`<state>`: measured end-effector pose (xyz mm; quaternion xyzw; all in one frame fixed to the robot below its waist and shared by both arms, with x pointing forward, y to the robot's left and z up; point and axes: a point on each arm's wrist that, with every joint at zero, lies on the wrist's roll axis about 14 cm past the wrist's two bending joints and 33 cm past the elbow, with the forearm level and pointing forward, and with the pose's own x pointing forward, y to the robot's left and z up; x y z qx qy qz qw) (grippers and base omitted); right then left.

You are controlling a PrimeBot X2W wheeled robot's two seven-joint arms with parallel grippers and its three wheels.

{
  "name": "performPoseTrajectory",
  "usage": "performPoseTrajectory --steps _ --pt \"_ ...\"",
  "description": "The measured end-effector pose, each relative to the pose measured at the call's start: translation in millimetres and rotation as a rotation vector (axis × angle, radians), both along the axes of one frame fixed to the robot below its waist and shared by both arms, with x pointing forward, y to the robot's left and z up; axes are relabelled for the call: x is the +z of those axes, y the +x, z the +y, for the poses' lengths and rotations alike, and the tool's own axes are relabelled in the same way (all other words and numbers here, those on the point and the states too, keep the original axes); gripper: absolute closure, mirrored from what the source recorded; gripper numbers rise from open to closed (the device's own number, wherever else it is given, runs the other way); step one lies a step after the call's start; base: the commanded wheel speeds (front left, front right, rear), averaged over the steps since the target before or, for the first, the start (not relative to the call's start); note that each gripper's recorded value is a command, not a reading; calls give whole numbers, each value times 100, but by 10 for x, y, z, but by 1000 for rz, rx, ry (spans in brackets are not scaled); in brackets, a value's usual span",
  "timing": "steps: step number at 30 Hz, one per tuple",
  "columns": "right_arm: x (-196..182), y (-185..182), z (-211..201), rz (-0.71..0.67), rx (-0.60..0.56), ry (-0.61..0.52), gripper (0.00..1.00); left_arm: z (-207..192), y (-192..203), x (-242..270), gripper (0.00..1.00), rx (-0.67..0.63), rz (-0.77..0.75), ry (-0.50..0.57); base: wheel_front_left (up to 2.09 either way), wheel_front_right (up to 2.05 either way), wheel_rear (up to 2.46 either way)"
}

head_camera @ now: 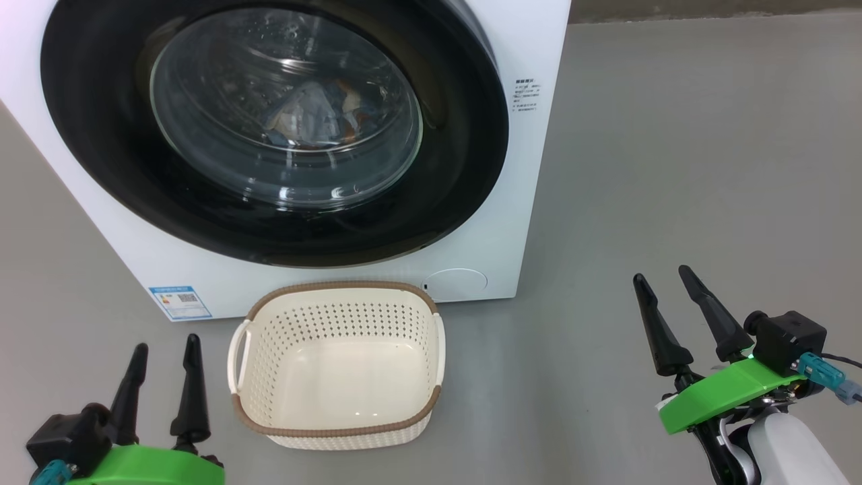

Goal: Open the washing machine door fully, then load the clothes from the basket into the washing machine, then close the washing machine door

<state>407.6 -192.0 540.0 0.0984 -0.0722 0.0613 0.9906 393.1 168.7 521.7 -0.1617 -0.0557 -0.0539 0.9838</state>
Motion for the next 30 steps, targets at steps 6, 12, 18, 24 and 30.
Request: performPoseTrajectory --steps 6,12,18,24,30 --pt "4 -5 -4 -1 -1 0 0 -10 0 4 0 -4 -1 1 0 0 0" --pt "10 -10 -8 -2 -3 1 0 -12 0 10 0 -5 -2 2 0 0 0" --pt "-205 -78 -4 60 -11 14 100 -80 -47 -158 100 -11 50 -18 0 0 0" --pt "-421 -170 -4 129 -23 61 100 -104 -128 -343 100 -5 117 -61 0 0 0" --pt "-429 -160 -11 145 -31 125 100 -71 -131 -354 100 7 132 -116 0 0 0"
